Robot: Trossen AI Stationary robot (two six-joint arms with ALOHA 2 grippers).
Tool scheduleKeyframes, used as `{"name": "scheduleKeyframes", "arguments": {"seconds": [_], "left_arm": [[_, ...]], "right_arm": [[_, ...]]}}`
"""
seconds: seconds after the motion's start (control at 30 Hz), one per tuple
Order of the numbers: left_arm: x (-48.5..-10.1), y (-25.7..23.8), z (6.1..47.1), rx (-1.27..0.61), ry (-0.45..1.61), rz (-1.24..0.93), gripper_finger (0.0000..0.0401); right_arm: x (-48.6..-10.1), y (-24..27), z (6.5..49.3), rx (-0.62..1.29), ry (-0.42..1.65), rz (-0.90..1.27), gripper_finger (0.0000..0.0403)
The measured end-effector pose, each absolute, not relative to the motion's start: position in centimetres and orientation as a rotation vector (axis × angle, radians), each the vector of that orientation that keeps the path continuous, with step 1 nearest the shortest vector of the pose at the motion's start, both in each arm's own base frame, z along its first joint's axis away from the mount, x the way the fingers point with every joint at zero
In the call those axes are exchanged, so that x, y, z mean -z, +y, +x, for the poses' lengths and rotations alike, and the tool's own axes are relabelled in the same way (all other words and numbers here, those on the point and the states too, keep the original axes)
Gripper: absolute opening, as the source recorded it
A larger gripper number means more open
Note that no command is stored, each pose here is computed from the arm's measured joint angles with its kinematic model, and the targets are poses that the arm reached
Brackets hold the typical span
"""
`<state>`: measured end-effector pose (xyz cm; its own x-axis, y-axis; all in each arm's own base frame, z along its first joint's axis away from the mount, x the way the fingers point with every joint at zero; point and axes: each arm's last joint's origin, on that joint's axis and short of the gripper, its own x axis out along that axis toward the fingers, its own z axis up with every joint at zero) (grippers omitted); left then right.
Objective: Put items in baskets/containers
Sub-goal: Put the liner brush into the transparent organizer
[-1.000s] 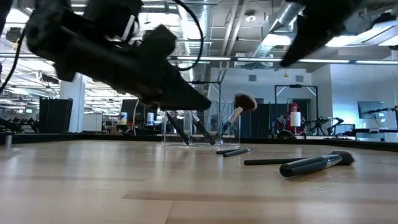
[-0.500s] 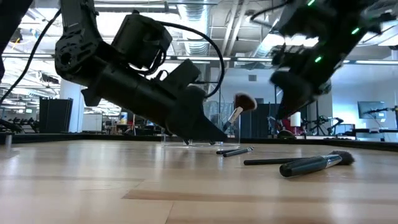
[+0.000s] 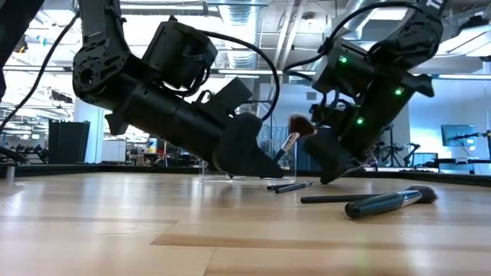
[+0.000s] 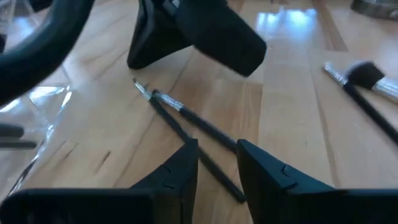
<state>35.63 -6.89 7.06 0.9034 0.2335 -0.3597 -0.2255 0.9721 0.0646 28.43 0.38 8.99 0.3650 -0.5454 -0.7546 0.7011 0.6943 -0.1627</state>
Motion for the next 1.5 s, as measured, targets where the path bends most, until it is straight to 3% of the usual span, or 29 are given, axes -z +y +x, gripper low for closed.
{"name": "scheduleKeyframes", "arguments": {"seconds": [0.5, 0.97, 1.27, 1.5], "left_arm": [[-5.2, -5.4, 35.9, -0.308, 0.394, -0.053, 0.0119], [-9.7, -7.2, 35.3, -0.254, 0.292, -0.100, 0.0120], [-5.9, -7.6, 36.2, -0.270, 0.368, -0.097, 0.0120], [-5.5, -7.6, 36.5, -0.270, 0.390, -0.085, 0.0120]], "right_arm": [[-9.8, 2.6, 30.3, 0.650, 0.878, 0.266, 0.0001], [-9.8, 4.1, 30.5, 0.565, 0.870, 0.290, 0.0000], [-9.9, 4.1, 30.6, 0.547, 0.867, 0.304, 0.0000], [-9.9, 4.1, 30.6, 0.540, 0.874, 0.288, 0.0000]]}}
